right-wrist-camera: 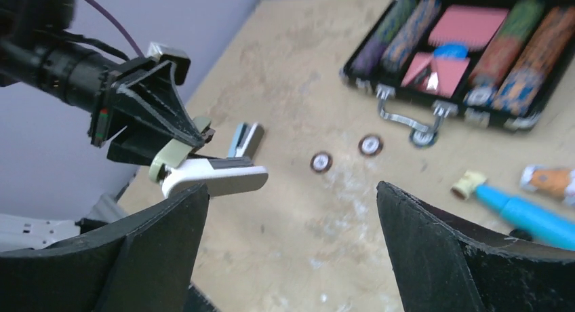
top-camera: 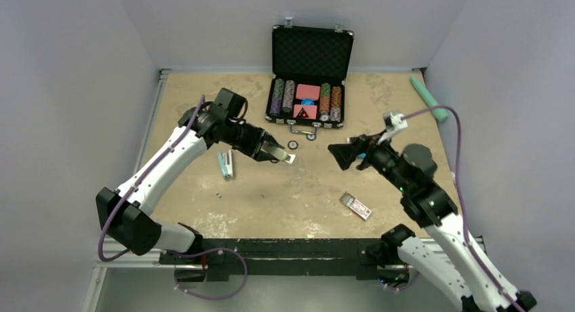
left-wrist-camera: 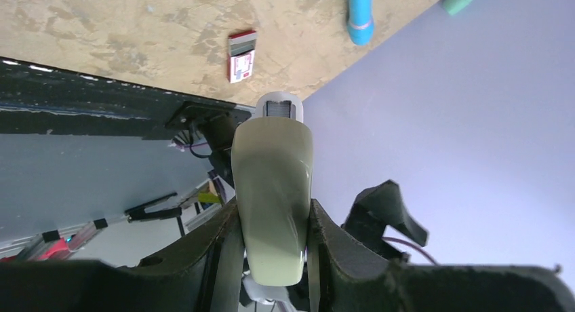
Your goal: Unload the staples from the stapler
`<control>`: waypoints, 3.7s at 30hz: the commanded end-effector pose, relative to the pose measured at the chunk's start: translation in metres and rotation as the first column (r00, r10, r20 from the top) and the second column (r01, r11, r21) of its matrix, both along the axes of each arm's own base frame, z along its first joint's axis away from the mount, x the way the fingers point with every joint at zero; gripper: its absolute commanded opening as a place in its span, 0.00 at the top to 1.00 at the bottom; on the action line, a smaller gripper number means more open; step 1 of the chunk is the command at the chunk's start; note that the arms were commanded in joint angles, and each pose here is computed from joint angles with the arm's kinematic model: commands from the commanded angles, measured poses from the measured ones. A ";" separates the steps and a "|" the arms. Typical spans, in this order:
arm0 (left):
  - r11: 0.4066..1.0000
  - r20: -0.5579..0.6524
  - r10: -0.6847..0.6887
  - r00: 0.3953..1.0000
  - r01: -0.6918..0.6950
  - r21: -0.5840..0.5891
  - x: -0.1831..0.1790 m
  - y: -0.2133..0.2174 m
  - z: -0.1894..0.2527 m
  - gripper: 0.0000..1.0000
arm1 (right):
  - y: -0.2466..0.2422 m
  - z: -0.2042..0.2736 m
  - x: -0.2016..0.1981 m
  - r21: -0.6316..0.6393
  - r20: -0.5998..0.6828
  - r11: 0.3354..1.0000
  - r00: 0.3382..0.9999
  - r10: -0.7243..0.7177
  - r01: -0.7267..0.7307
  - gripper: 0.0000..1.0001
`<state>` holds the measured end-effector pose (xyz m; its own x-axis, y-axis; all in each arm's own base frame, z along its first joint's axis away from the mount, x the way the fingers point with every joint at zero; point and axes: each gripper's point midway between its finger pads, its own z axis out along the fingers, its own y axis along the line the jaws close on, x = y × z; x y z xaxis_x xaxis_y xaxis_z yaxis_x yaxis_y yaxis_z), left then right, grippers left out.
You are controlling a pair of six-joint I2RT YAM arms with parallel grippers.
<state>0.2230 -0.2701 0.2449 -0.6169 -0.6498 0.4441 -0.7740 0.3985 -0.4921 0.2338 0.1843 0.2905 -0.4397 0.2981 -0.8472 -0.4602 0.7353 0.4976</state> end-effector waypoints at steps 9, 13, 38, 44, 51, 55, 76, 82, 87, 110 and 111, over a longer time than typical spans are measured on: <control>0.986 0.071 0.008 0.997 0.004 -0.164 0.000 0.005 0.067 1.00 | 0.007 0.037 -0.004 -0.148 0.565 0.985 0.810 0.158 -0.089 0.06; 0.984 0.065 0.009 0.998 0.003 -0.177 0.000 0.007 0.071 1.00 | 0.022 0.038 0.000 -0.236 0.628 0.965 0.740 0.240 -0.112 0.09; 0.977 -0.025 -0.030 0.999 0.024 -0.213 0.005 0.013 0.059 1.00 | 0.102 0.020 0.008 -0.397 0.746 0.918 0.576 0.333 -0.017 0.13; 0.974 -0.024 -0.043 0.999 0.037 -0.224 0.008 0.012 0.061 1.00 | 0.119 0.011 0.010 -0.395 0.735 0.916 0.574 0.361 -0.070 0.15; 0.973 -0.027 -0.042 0.999 0.035 -0.227 0.015 0.014 0.060 1.00 | 0.125 0.023 0.000 -0.387 0.748 0.917 0.547 0.375 -0.099 0.15; 0.969 -0.017 -0.054 0.998 0.048 -0.241 0.019 0.011 0.062 1.00 | 0.126 0.024 0.001 -0.390 0.755 0.916 0.537 0.376 -0.092 0.15; 0.956 0.010 -0.068 0.998 0.068 -0.284 0.021 0.007 0.079 1.00 | 0.150 0.024 0.019 -0.375 0.755 0.922 0.546 0.365 -0.097 0.27; 0.955 0.021 -0.070 0.997 0.073 -0.287 0.019 0.008 0.081 1.00 | 0.150 0.029 0.021 -0.361 0.753 0.928 0.557 0.350 -0.096 0.53; 0.953 0.026 -0.070 0.997 0.074 -0.293 0.017 0.009 0.082 1.00 | 0.156 0.027 0.021 -0.391 0.730 0.913 0.564 0.386 -0.118 0.93; 0.987 -0.018 -0.156 0.988 0.155 -0.045 -0.004 0.039 0.000 1.00 | 0.170 -0.036 0.002 -0.579 0.350 0.743 0.721 0.598 -0.335 1.00; 0.986 -0.035 -0.163 0.986 0.162 -0.028 -0.008 0.042 -0.008 1.00 | 0.174 -0.045 -0.001 -0.590 0.316 0.724 0.723 0.615 -0.358 1.00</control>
<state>0.2364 -0.2436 0.2695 -0.5995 -0.5552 0.5765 -0.7984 0.3641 -0.4796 0.2423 0.3444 0.2465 0.2099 -0.3209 -0.9236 -0.8481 0.4103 -0.3353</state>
